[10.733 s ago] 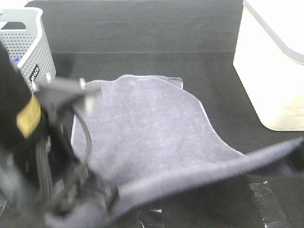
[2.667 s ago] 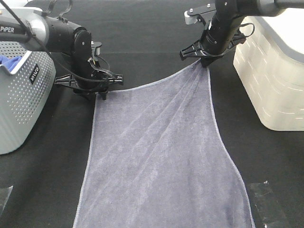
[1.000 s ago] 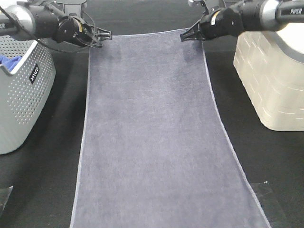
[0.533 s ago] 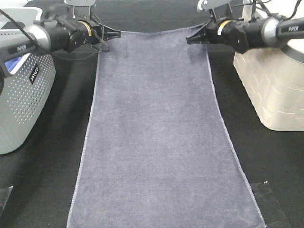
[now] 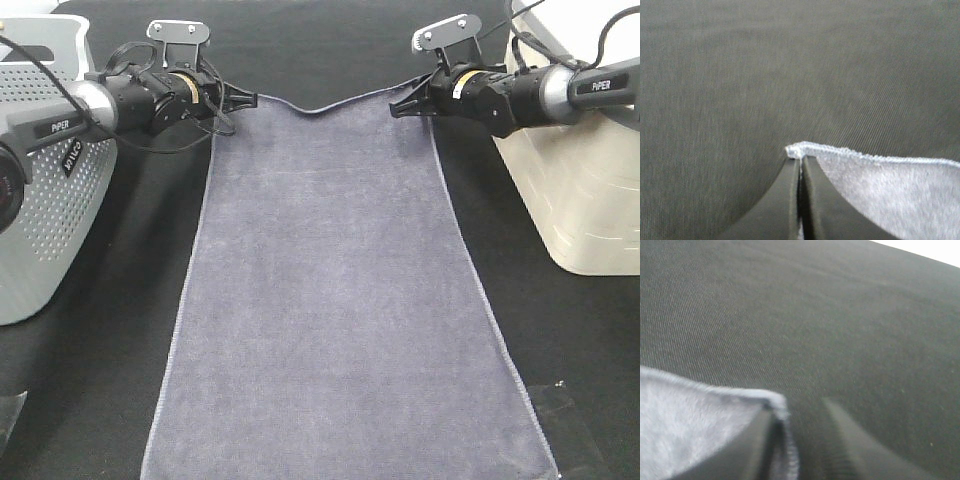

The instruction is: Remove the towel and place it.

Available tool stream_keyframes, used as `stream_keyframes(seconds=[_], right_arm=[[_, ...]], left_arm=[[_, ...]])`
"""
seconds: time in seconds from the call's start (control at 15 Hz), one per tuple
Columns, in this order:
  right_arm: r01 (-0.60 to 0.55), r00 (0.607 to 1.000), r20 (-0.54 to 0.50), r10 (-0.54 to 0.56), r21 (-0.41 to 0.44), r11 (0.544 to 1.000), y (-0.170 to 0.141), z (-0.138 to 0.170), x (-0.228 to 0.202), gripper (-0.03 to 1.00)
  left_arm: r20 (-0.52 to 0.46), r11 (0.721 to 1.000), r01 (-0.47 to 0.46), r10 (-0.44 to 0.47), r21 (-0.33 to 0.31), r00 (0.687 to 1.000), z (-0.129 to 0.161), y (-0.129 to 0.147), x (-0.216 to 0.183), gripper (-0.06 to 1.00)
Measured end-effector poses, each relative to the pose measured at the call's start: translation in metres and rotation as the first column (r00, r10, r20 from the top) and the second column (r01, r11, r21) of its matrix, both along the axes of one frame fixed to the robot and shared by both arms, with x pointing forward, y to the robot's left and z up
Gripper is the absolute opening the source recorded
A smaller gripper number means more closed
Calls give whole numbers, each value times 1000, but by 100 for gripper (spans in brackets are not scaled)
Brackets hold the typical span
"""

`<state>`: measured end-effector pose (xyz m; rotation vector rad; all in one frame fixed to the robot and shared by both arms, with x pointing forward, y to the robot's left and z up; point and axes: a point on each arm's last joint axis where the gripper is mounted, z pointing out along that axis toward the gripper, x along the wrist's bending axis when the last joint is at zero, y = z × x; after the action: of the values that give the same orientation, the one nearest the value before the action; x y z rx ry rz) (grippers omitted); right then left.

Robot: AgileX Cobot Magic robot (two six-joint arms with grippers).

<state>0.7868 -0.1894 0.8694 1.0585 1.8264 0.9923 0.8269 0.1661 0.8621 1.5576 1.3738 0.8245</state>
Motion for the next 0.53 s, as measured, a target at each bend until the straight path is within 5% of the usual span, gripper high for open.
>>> stream_keyframes(seconds=[0.2,0.33,0.53], right_arm=[[3,1000,2,-3,7,1000,0,0,0,60],[34,999,-6,-34,53,998,-1,1,1,75],[90,996,-39,-86,116,989,-3,5,1,75]], left_arm=[[-3,1000,-4,4,1,1000,2,0,0,42],[17,1000,-5,5,-6,1000,14,0,1,50],[33,1000,-9,10,-23,999,25,0,1,51]])
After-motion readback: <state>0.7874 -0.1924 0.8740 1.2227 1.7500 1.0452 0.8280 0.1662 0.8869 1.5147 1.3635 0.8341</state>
